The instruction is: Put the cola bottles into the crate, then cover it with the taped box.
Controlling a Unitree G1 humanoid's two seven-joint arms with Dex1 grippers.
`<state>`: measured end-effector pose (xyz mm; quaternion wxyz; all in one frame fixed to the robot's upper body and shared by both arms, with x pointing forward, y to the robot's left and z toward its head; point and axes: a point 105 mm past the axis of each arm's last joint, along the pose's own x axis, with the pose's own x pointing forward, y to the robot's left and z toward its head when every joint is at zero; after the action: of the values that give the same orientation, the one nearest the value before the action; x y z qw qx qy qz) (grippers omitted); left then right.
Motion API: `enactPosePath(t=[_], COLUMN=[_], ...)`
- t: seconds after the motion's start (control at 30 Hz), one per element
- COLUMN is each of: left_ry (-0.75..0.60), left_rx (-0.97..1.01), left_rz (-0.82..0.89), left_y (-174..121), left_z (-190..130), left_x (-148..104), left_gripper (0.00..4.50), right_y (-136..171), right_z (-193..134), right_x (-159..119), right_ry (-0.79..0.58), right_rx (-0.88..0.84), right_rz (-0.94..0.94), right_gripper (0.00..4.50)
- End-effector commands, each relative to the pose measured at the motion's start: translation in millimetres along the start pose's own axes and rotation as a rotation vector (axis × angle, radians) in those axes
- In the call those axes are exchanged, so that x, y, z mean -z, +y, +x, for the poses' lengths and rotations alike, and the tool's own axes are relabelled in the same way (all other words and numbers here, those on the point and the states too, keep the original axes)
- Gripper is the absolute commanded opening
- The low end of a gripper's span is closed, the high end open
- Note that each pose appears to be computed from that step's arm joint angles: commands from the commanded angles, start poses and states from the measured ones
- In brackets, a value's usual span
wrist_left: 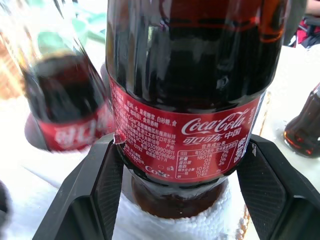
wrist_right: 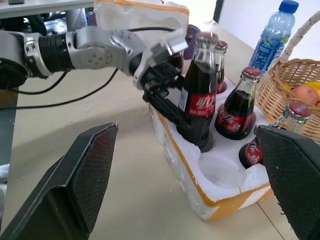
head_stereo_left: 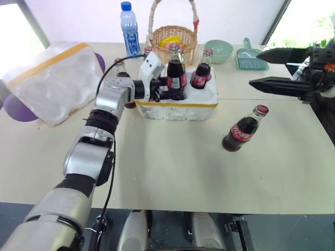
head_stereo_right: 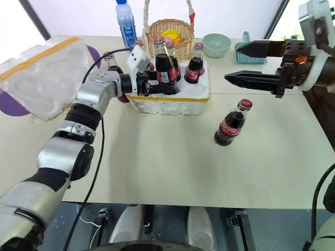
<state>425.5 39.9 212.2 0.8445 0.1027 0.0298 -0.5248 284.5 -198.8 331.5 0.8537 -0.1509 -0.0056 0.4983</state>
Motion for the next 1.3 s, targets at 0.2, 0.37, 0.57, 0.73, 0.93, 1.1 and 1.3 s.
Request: enactPosePath(t=[0.2, 0.37, 0.57, 0.73, 0.93, 1.1, 1.3], left_ry=[0.008, -0.141, -0.247, -0.15, -0.009, -0.052, -0.072], left_rx=[-0.09, -0.044, -0.109, -0.378, -0.669, -0.724, -0.686], left_rz=[0.021, 0.012, 0.001, -0.006, -0.015, -0.031, -0.055], left_y=[7, 6, 0, 8, 28, 39, 51], left_z=[7, -25, -109, -171, -201, -201, -177], left_x=[8, -20, -42, -17, 25, 26, 34], left_gripper=[4.47, 4.47, 4.47, 4.47, 4.47, 4.47, 4.47], right_y=[3, 4, 4, 2, 6, 10, 8], right_z=[-1, 1, 1, 1, 6, 7, 10], right_x=[-14, -10, -9, -6, -7, -12, -7], right_ry=[-0.032, -0.031, -0.038, -0.039, -0.03, -0.009, 0.049], right_rx=[0.004, 0.001, -0.001, -0.005, -0.055, -0.097, -0.093], right_rz=[-0.063, -0.059, -0.053, -0.047, -0.049, -0.074, -0.118], right_gripper=[4.5, 4.5, 4.5, 4.5, 4.5, 4.5, 4.5])
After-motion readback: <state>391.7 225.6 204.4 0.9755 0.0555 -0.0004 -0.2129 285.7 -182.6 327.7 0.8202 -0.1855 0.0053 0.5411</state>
